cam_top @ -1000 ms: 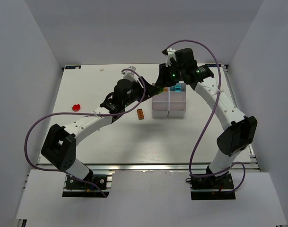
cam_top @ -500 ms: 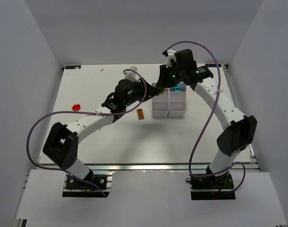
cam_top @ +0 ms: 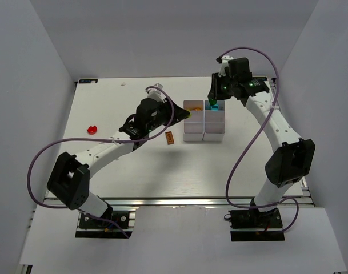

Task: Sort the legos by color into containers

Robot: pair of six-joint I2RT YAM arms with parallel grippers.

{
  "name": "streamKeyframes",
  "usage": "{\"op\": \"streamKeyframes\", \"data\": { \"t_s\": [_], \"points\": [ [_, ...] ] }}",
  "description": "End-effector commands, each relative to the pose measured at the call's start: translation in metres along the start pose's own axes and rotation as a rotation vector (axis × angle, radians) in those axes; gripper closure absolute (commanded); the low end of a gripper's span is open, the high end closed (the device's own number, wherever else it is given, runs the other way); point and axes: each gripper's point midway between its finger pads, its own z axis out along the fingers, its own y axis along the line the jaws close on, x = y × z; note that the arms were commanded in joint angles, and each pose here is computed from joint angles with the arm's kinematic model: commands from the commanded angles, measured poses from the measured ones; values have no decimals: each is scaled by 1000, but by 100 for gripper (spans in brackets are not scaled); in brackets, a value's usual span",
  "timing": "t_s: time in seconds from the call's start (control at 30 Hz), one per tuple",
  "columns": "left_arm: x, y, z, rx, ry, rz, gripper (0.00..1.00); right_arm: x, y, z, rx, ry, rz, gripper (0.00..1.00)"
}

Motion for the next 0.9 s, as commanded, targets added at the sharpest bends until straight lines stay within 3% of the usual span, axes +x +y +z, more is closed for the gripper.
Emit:
{"op": "streamKeyframes", "data": {
  "t_s": [0.0,0.1,0.23,0.47,0.7,0.87],
  "points": [
    [-11,0,-14,-10,-35,23,100,-4,-8,-6,31,-46,-57,100],
    [-10,5,-15,-26,-30,35,100,11,-18,0,60,-39,-122,100],
    [-10,9,-18,-37,-28,37,100,19,-23,2,14,-65,-409,100],
    [-9,10,-28,-37,-45,26,100,17,-19,9,-100,-136,-697,100],
    [-10,12,-35,-46,-61,21,100,22,-23,27,-154,-141,-843,100],
    [-13,12,-38,-53,-74,22,100,30,-24,38,-170,-138,-860,100]
  ]
}}
